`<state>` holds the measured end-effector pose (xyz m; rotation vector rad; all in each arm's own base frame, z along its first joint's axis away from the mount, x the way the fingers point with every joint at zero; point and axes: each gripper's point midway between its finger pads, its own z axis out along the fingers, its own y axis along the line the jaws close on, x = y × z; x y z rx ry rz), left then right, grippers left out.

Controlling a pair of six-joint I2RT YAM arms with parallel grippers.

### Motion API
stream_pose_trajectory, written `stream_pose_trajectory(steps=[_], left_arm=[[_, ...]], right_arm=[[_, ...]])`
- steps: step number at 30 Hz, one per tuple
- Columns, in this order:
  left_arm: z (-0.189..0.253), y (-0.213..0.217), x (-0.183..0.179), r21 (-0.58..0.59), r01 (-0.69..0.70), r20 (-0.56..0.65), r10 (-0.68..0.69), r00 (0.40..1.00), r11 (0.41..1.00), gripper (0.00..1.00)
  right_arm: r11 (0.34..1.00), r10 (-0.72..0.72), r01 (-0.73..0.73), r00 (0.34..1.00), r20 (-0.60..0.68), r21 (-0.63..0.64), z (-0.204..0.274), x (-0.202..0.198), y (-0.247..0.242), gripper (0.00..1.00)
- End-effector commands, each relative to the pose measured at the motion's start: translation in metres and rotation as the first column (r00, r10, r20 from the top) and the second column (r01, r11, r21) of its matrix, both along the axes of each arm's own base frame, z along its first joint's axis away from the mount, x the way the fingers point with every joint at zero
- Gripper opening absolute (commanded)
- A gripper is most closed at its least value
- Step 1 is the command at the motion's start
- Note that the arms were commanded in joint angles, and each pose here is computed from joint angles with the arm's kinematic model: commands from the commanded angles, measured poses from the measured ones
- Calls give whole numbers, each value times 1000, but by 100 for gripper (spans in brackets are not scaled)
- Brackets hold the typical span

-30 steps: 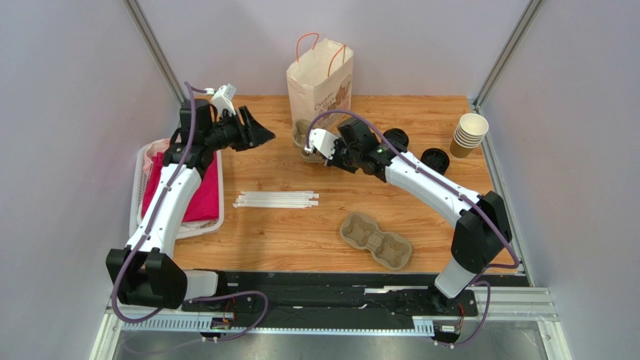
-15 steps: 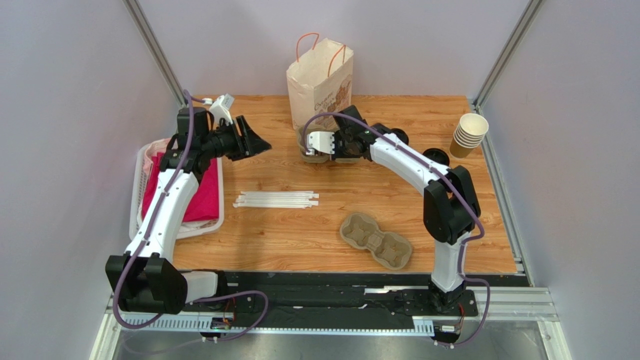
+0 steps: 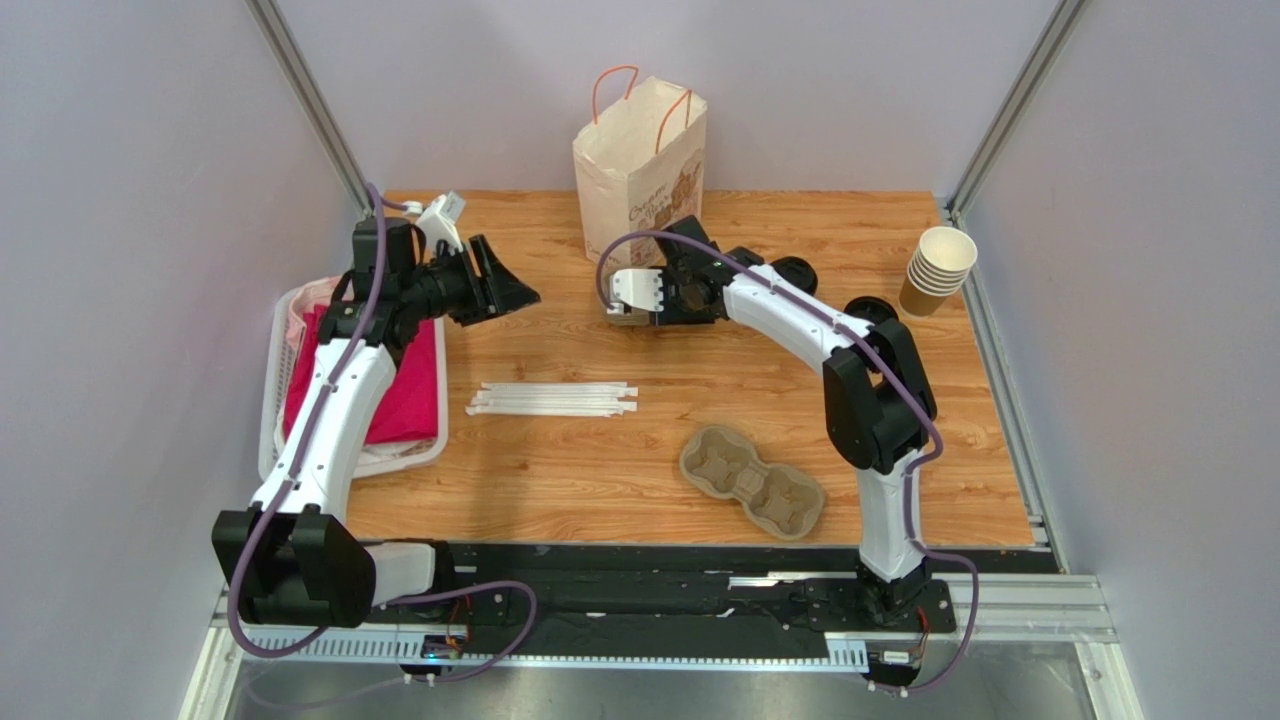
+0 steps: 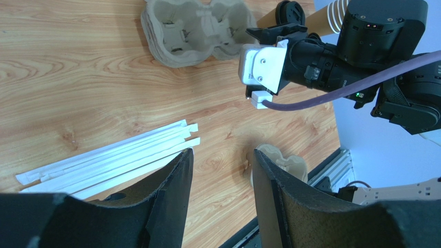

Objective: Pack the takeout coffee

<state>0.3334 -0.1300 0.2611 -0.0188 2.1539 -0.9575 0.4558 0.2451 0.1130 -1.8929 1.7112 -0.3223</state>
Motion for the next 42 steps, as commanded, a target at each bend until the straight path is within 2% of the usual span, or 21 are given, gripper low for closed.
stream_pose_trajectory(steps=[1, 5, 8, 9, 12, 13, 15, 16, 19, 20, 22, 23, 26, 27, 30, 37, 42], left_arm=[[2, 1, -2, -17, 8, 1, -8, 1000, 1000, 55], [5, 1, -2, -20, 9, 11, -9, 1000, 1000, 55], [10, 3, -4, -17, 11, 29, -10, 1000, 1000, 55], [12, 4, -4, -13, 11, 38, -10, 999, 1000, 55], [19, 2, -9, -5, 39, 71, -39, 997, 999, 56], [22, 9, -9, 1, 23, 73, -23, 997, 1000, 57], [25, 12, -11, 19, 38, 86, -39, 996, 999, 59], [28, 15, -14, 24, 39, 83, -41, 996, 999, 60], [26, 21, -21, 46, 52, 81, -56, 995, 998, 64], [28, 21, -25, 55, 73, 98, -78, 992, 996, 64], [27, 19, -32, 55, 99, 109, -105, 989, 994, 65], [29, 18, -36, 63, 119, 133, -126, 983, 991, 65], [31, 8, -50, 38, 203, 165, -207, 964, 978, 68], [28, 7, -53, 39, 218, 167, -221, 961, 975, 79], [19, 6, -59, 56, 253, 158, -258, 953, 966, 80], [17, 13, -65, 160, 257, 193, -286, 939, 953, 81], [25, 14, -65, 177, 252, 220, -288, 932, 951, 81]], right_arm=[[999, -27, 26, 998, 53, 20, 29, 6, 3, 48], [997, -53, 50, 997, 60, 56, 59, -3, 3, 63], [988, -79, 73, 996, 37, 138, 101, -24, 4, 67], [973, -95, 91, 995, 10, 212, 119, -33, 12, 67], [948, -101, 141, 983, -150, 286, 139, -83, 8, 70], [941, -145, 213, 957, -253, 265, 129, -108, 0, 70], [925, -156, 253, 934, -323, 283, 135, -141, -10, 70], [921, -207, 319, 888, -411, 225, 109, -164, -22, 70], [900, -227, 364, 862, -454, 240, 103, -205, -42, 68], [900, -271, 401, 821, -503, 170, 73, -225, -56, 68], [894, -283, 412, 822, -494, 175, 68, -241, -69, 66], [896, -310, 428, 791, -528, 115, 47, -256, -81, 65], [902, -321, 426, 765, -559, 65, 24, -280, -102, 63], [903, -326, 427, 756, -568, 50, 17, -285, -108, 62], [905, -348, 425, 748, -565, 6, -5, -295, -122, 61], [903, -358, 430, 765, -536, 11, -29, -279, -117, 59], [895, -380, 446, 765, -520, 2, -50, -261, -109, 57]])
